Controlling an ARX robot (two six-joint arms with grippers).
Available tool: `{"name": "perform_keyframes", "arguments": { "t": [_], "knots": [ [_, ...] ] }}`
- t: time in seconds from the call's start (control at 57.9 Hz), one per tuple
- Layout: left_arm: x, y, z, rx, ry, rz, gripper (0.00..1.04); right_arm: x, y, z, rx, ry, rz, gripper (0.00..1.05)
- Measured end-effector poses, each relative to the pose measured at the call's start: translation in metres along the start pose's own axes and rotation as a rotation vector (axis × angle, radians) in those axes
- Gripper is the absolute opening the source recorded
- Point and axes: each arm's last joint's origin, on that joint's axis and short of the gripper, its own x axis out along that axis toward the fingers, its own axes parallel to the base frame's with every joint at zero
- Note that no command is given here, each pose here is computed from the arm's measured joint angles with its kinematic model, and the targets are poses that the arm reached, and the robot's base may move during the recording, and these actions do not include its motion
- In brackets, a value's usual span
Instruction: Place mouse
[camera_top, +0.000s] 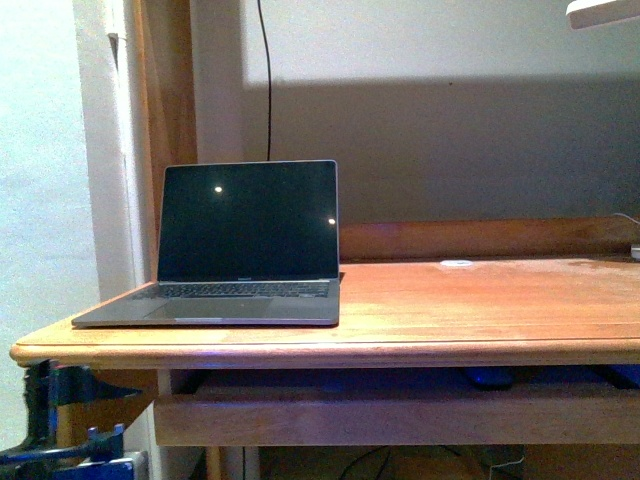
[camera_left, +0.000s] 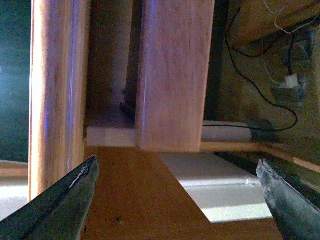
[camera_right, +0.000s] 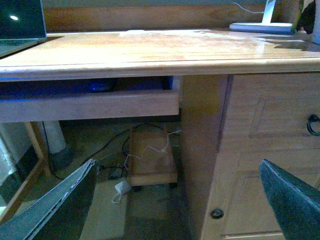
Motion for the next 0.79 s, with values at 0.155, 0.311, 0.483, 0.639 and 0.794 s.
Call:
{"name": "perform_keyframes", "arguments": {
  "t": [0.155,0.311,0.483,0.639,0.794],
  "knots": [
    [0.030,0.001,-0.001,0.031,-0.052,0.005,0.97,0.000,0.000,0.000,0.000,0.000,0.000,0.97],
    [0.055,-0.002,0.000,0.030,-0.084,-0.016,0.97,0.000,0.000,0.000,0.000,0.000,0.000,0.97],
    [0.072,-0.010,-0.004,0.035,-0.096,-0.040,0.97,0.000,0.000,0.000,0.000,0.000,0.000,0.97],
    [0.076,-0.012,-0.002,0.049,-0.104,-0.067,0.97,0.000,0.000,0.000,0.000,0.000,0.000,0.97],
    [0.070,0.000,0.017,-0.117,-0.066,-0.195,0.97,0.000,0.000,0.000,0.000,0.000,0.000,0.97]
  ]
}}
